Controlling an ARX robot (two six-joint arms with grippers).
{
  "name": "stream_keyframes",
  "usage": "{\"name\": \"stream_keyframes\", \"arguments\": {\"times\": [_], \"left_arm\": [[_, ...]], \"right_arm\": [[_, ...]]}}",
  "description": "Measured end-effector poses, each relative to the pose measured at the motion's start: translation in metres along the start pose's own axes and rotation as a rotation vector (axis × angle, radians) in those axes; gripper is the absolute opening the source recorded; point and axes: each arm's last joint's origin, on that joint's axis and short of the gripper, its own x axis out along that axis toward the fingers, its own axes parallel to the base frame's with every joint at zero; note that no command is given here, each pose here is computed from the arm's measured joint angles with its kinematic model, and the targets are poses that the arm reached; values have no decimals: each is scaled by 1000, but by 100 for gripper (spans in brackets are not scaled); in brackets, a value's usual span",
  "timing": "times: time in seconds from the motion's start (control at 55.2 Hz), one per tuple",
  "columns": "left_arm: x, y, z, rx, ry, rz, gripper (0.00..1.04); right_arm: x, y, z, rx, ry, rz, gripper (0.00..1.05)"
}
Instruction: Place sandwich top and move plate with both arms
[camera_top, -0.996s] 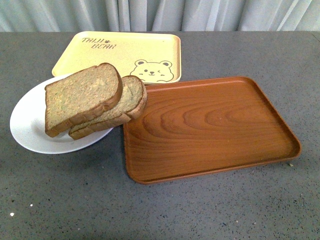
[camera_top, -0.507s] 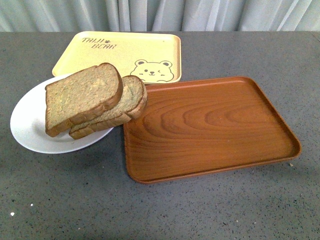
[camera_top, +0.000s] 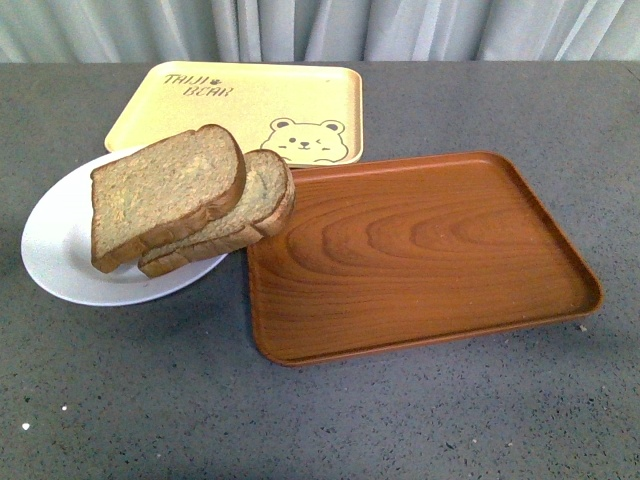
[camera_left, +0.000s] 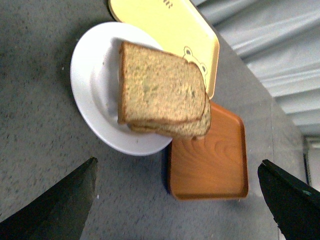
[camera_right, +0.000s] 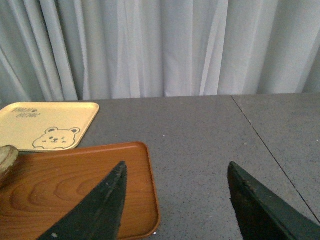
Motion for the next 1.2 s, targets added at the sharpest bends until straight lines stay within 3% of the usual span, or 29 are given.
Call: {"name": "stream_keyframes", "arguments": {"times": [0.217, 0.616, 0.942, 1.195], "left_arm": [[59, 23, 26, -95, -24, 55, 96], [115, 80, 25, -259, -6, 201, 96], [138, 93, 18, -329, -2, 236, 96], [151, 87, 11, -341, -3, 217, 96]], "right_arm": [[0, 0, 0, 0, 0, 1, 97], [0, 0, 0, 0, 0, 0, 96], [0, 0, 0, 0, 0, 0, 96], [0, 0, 0, 0, 0, 0, 96]]}}
